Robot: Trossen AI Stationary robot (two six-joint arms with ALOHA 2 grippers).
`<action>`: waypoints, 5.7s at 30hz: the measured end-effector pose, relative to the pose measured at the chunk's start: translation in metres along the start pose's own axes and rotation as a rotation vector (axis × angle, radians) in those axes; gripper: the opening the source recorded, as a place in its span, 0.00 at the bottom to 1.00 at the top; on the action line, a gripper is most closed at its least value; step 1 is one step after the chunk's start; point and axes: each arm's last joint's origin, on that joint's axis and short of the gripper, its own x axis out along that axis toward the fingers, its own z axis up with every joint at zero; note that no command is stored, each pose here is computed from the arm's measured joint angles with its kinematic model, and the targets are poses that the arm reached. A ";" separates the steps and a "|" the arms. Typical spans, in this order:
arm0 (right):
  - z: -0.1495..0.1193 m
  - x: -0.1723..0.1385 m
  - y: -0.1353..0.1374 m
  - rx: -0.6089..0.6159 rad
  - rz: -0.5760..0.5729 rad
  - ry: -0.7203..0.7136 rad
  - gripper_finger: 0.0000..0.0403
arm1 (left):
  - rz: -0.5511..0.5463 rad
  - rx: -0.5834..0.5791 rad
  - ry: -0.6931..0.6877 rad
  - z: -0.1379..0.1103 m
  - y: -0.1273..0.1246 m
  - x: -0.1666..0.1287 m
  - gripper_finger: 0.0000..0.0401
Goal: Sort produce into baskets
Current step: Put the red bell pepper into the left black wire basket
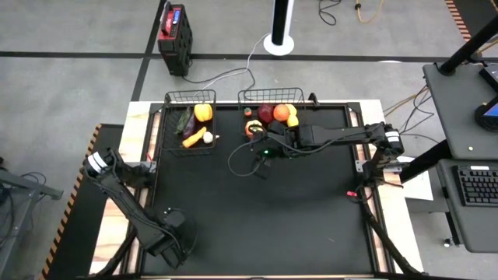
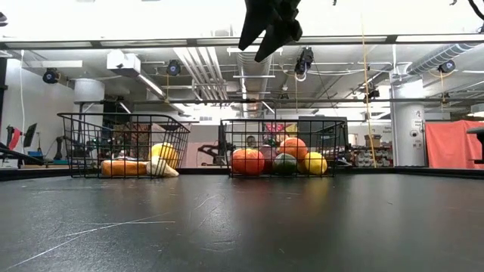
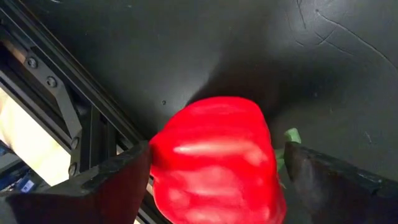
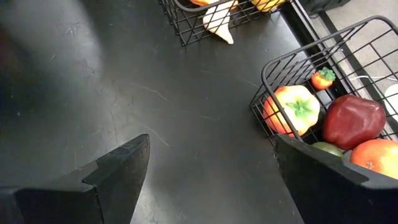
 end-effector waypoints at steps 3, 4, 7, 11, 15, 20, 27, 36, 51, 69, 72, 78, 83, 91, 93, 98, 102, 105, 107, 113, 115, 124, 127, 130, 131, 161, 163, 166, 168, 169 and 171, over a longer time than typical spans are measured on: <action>0.000 0.000 0.000 0.000 0.000 -0.001 0.82 | -0.001 0.002 -0.007 0.000 0.000 0.000 0.85; 0.000 0.000 0.000 0.001 0.001 -0.002 0.82 | 0.000 0.007 -0.007 0.000 0.000 0.000 0.84; 0.000 0.000 0.001 0.001 0.004 -0.007 0.82 | 0.002 0.010 -0.009 -0.001 0.001 0.001 0.78; 0.000 -0.001 0.003 -0.004 0.007 -0.009 0.82 | 0.001 0.015 -0.010 -0.002 0.000 0.001 0.68; 0.000 -0.002 0.006 -0.008 0.013 -0.012 0.82 | 0.000 0.017 -0.009 -0.002 0.000 0.001 0.56; -0.001 -0.003 0.009 -0.015 0.019 -0.013 0.82 | -0.001 0.039 -0.009 -0.002 0.000 0.001 0.41; -0.002 -0.003 0.010 -0.017 0.020 -0.014 0.82 | -0.003 0.055 -0.009 -0.002 0.000 0.001 0.25; -0.002 -0.003 0.010 -0.017 0.020 -0.014 0.82 | -0.012 0.072 -0.043 -0.002 0.001 -0.002 0.13; -0.003 -0.001 0.012 -0.020 0.022 -0.014 0.82 | -0.119 0.458 -0.073 -0.052 0.005 -0.070 0.18; -0.018 0.015 0.018 -0.040 0.014 0.039 0.82 | -0.114 0.496 -0.187 -0.068 0.009 -0.044 0.75; -0.017 0.015 0.018 -0.038 0.016 0.032 0.82 | -0.114 0.502 -0.190 -0.070 0.010 -0.038 0.75; -0.017 0.015 0.018 -0.037 0.017 0.032 0.82 | -0.073 0.514 -0.205 -0.068 0.013 -0.024 0.74; -0.017 0.015 0.018 -0.037 0.017 0.032 0.82 | -0.068 0.516 -0.209 -0.066 0.013 -0.012 0.74; -0.017 0.015 0.018 -0.038 0.017 0.032 0.82 | -0.085 0.529 -0.239 -0.066 0.015 0.001 0.74; -0.017 0.015 0.018 -0.039 0.017 0.033 0.82 | -0.087 0.536 -0.253 -0.066 0.014 0.000 0.72; -0.017 0.015 0.018 -0.039 0.016 0.033 0.82 | -0.093 0.542 -0.254 -0.067 0.013 -0.002 0.62; -0.017 0.015 0.018 -0.039 0.016 0.033 0.82 | -0.106 0.518 -0.310 -0.067 0.012 -0.007 0.53; -0.017 0.015 0.018 -0.039 0.016 0.034 0.82 | -0.116 0.507 -0.369 -0.065 0.011 -0.010 0.50; -0.017 0.015 0.018 -0.039 0.017 0.034 0.82 | -0.111 0.499 -0.385 -0.065 0.011 -0.010 0.49; -0.019 0.014 0.022 -0.047 0.023 0.034 0.82 | -0.131 0.402 -0.531 -0.059 0.012 -0.009 0.49; -0.020 0.014 0.023 -0.051 0.022 0.042 0.82 | -0.138 0.386 -0.597 -0.056 0.012 -0.009 0.49; -0.033 0.014 0.025 -0.077 0.003 0.119 0.82 | -0.187 0.308 -0.886 -0.037 0.007 -0.014 0.49; -0.045 0.016 0.036 -0.104 0.021 0.117 0.82 | -0.193 0.299 -0.961 -0.028 0.003 -0.017 0.49; -0.061 0.020 0.049 -0.132 0.034 0.100 0.82 | -0.204 0.304 -1.019 -0.019 -0.004 -0.020 0.49; -0.067 0.021 0.055 -0.134 0.042 0.082 0.82 | -0.206 0.311 -1.036 -0.017 -0.006 -0.022 0.49; -0.137 0.055 0.099 -0.030 0.296 -0.416 0.82 | -0.130 0.389 -1.476 0.009 -0.038 -0.085 0.49; -0.137 0.055 0.100 -0.033 0.297 -0.414 0.82 | -0.113 0.393 -1.492 0.009 -0.038 -0.087 0.49; -0.137 0.053 0.100 -0.034 0.303 -0.417 0.82 | -0.056 0.404 -1.506 0.014 -0.034 -0.093 0.49; -0.136 0.049 0.100 -0.030 0.307 -0.426 0.82 | -0.010 0.406 -1.500 0.021 -0.029 -0.100 0.49; -0.135 0.047 0.099 -0.026 0.310 -0.431 0.82 | 0.009 0.400 -1.495 0.026 -0.026 -0.106 0.49; -0.132 0.040 0.097 -0.009 0.319 -0.446 0.82 | 0.065 0.384 -1.479 0.039 -0.018 -0.117 0.49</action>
